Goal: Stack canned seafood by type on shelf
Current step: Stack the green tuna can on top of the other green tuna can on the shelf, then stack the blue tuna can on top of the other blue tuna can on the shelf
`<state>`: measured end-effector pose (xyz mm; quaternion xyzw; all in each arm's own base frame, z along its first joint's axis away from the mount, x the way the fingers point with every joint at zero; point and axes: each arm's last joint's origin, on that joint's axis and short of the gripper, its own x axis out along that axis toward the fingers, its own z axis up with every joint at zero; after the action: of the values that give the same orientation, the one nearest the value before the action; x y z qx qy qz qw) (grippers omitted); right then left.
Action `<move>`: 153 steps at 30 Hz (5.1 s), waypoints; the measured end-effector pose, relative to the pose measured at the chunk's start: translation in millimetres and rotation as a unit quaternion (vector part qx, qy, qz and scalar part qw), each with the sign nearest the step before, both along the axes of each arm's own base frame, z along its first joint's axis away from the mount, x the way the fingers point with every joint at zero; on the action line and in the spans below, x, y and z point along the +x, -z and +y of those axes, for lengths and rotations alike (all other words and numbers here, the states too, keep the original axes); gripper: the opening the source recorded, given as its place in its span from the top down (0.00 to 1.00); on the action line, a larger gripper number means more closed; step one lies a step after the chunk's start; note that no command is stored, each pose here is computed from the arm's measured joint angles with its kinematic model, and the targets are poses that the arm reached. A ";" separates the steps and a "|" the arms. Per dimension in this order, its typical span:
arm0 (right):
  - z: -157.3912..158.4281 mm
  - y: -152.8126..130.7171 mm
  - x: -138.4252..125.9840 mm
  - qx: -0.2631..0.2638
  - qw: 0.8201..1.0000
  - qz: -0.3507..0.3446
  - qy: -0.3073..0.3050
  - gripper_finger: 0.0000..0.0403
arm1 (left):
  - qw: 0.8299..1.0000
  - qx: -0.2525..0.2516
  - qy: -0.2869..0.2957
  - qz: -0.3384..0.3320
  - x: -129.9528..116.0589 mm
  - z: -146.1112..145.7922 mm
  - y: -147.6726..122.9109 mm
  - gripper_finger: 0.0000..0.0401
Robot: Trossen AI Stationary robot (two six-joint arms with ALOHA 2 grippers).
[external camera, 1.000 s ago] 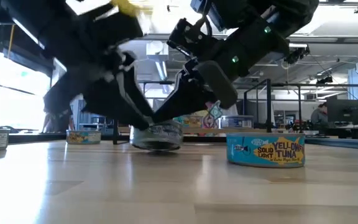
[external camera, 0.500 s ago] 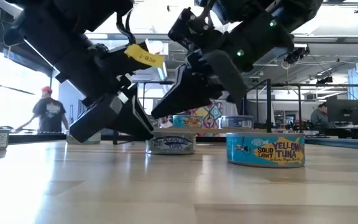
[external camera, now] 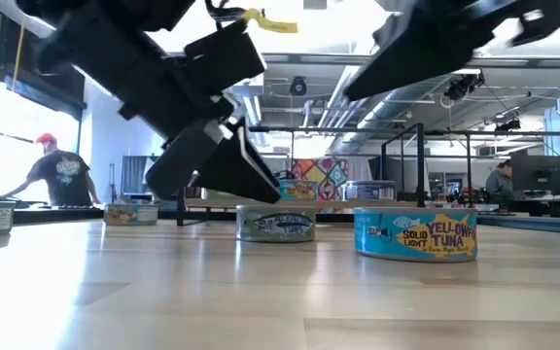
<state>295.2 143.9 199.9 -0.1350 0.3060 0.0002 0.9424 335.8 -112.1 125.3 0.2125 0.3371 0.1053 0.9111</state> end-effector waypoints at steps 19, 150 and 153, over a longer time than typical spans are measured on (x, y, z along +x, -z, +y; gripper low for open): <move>21.7 24.6 -37.5 0.086 0.989 -0.102 -0.065 1.00 | 0.997 0.038 0.039 0.061 7.8 13.0 25.4 0.98; 21.5 25.5 -37.9 0.078 0.990 -0.096 -0.070 1.00 | 0.953 0.037 -0.298 0.029 -11.1 255.9 -98.5 0.75; 20.9 25.5 -37.5 0.078 0.990 -0.096 -0.069 1.00 | 0.962 0.045 -0.271 0.004 -1.4 241.5 -118.2 0.76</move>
<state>257.7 164.7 174.4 -0.0813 0.2027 0.0758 0.9729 334.5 129.4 243.5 0.1546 0.3803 0.3625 0.8367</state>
